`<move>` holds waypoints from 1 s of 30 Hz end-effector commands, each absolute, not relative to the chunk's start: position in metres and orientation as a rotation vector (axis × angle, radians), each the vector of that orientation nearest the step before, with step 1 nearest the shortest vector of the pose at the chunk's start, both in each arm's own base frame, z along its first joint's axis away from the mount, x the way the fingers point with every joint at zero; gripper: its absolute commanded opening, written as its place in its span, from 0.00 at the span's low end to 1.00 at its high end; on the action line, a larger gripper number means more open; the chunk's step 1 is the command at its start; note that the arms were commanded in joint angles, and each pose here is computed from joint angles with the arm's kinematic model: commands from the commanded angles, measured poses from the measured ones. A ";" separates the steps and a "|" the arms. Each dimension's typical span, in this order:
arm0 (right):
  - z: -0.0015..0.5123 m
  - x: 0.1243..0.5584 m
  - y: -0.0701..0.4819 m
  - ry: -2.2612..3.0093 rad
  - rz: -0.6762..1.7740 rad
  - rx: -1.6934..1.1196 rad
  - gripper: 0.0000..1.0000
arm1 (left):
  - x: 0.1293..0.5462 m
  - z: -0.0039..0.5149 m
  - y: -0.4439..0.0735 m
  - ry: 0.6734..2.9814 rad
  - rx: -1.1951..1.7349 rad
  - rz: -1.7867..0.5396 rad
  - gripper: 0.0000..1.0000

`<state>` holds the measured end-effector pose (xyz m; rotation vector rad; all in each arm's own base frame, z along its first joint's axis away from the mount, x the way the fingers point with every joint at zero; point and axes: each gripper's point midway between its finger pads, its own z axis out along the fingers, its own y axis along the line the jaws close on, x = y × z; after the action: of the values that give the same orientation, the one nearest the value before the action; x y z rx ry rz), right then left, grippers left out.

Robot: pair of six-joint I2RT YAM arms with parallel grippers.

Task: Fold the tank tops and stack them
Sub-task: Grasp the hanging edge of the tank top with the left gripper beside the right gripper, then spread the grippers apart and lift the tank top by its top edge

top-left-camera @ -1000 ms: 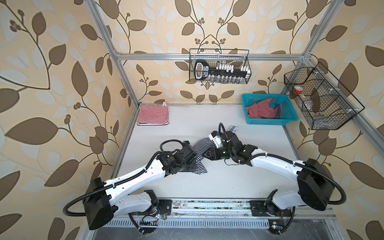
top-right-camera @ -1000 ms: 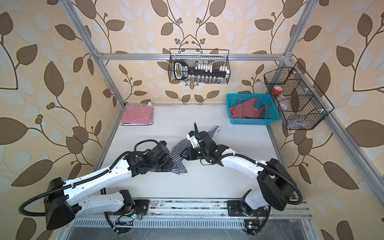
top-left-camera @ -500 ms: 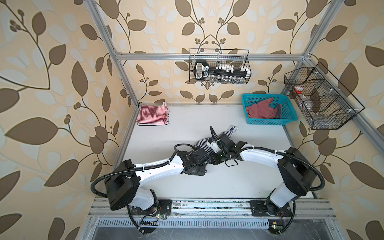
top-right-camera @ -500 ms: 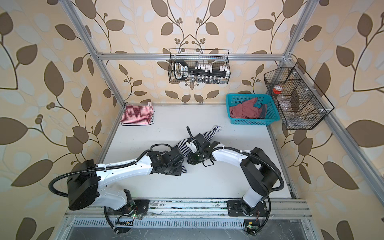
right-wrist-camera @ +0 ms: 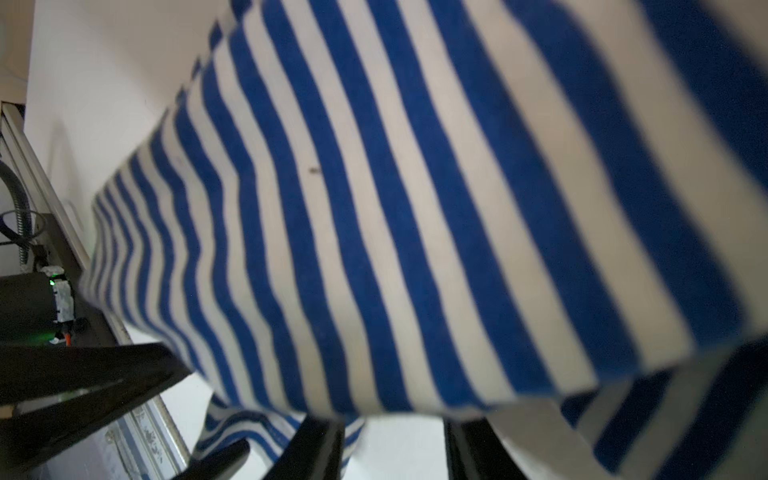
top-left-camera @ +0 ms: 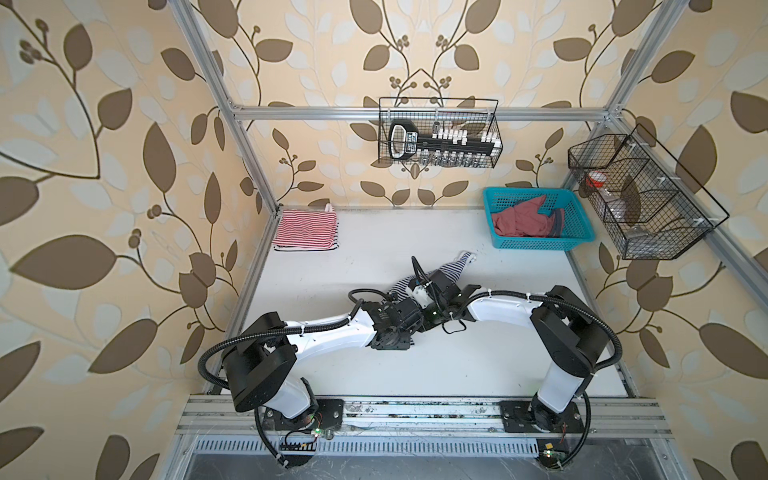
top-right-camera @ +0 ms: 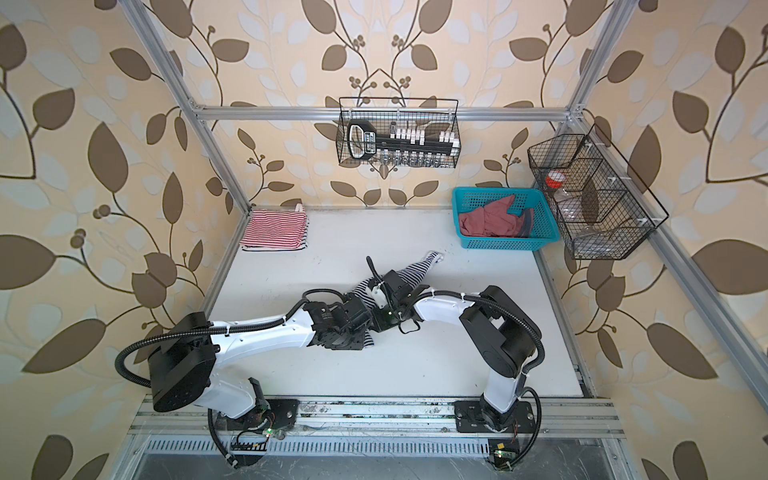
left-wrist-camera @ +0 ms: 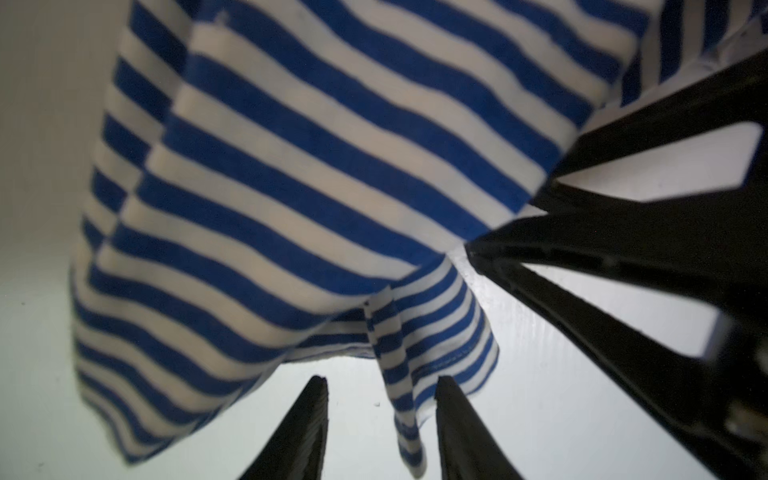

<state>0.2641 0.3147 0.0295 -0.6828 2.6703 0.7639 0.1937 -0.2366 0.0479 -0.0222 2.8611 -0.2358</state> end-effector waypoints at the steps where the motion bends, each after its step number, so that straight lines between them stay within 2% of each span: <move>1: 0.037 0.279 0.330 2.606 0.813 -0.671 0.40 | 0.209 0.058 -0.239 2.786 -0.100 -0.227 0.42; 10: 0.037 0.295 0.341 2.573 0.828 -0.635 0.45 | 0.209 0.045 -0.249 2.806 -0.122 -0.268 0.32; 17: 0.031 0.303 0.345 2.570 0.826 -0.612 0.44 | 0.208 0.034 -0.246 2.827 -0.130 -0.223 0.17; 19: 0.031 0.304 0.347 2.565 0.834 -0.604 0.39 | 0.208 0.033 -0.245 2.829 -0.132 -0.214 0.12; 22: 0.030 0.306 0.349 2.561 0.842 -0.595 0.19 | 0.208 0.034 -0.245 2.830 -0.128 -0.206 0.00; 24: 0.031 0.308 0.349 2.555 0.845 -0.587 0.04 | 0.209 0.041 -0.242 2.817 -0.118 -0.198 0.00; 25: 0.033 0.309 0.349 2.552 0.845 -0.582 0.00 | 0.210 0.046 -0.241 2.807 -0.111 -0.192 0.00; 30: 0.066 0.322 0.335 2.488 0.829 -0.545 0.00 | 0.218 0.097 -0.212 2.686 -0.073 -0.105 0.00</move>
<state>0.3043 0.3376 0.0293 -0.5678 2.5814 0.8284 0.2048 -0.2281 0.0453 -0.0960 2.8173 -0.1423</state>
